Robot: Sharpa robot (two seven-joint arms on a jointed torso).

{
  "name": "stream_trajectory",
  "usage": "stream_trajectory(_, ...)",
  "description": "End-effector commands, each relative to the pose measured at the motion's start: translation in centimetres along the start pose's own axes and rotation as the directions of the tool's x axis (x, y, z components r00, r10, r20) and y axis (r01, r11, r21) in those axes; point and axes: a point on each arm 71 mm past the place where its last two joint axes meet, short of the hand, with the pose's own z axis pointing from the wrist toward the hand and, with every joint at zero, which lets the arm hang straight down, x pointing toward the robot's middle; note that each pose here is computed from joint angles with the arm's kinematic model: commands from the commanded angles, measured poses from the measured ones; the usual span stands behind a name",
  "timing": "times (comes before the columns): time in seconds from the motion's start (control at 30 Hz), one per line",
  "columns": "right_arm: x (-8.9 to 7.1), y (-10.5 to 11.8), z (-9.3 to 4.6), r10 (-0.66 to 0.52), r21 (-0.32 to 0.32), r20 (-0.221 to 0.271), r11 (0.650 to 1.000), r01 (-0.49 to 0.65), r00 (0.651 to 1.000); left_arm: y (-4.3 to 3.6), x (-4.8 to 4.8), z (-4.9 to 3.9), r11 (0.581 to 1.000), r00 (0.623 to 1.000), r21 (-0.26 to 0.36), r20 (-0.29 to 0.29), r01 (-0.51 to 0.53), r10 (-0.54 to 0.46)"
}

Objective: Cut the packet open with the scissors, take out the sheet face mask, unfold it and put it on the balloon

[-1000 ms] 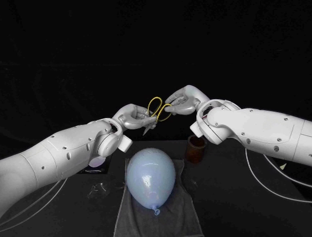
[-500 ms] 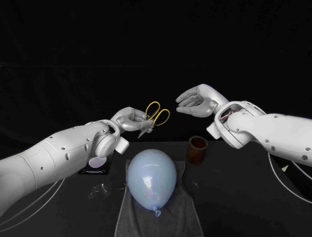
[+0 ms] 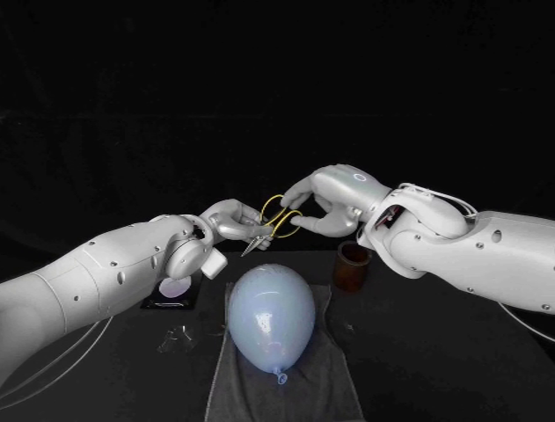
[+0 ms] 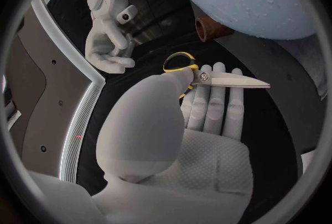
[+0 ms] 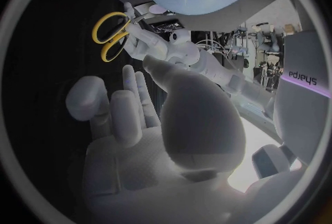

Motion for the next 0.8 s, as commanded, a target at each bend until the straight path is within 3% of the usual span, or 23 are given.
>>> stream_trajectory(0.03, 0.8, 0.8, 0.7, -0.240, -0.024, -0.056, 0.971, 0.239, 0.969, 0.08, 0.54, 0.11, 0.999, 0.998, -0.042, -0.063, -0.012, 0.010)
stream_trajectory(0.4, 1.9, 1.4, 2.8, -0.295, 0.021, -0.080, 0.955, 0.297, 0.952, -0.01, 0.79, 0.21, 0.998, 0.997, -0.054, -0.073, -0.015, 0.011)
stream_trajectory(0.57, 3.1, 1.3, 3.2, -0.303, 0.038, -0.161, 0.949, 0.313, 0.939, -0.05, 0.78, 0.15, 0.998, 0.997, -0.056, -0.075, -0.015, 0.011)
stream_trajectory(0.8, 4.3, 0.8, 3.2, -0.294, 0.061, -0.233, 0.947, 0.316, 0.927, -0.28, 0.70, 0.05, 0.998, 0.997, -0.054, -0.077, -0.016, 0.012)
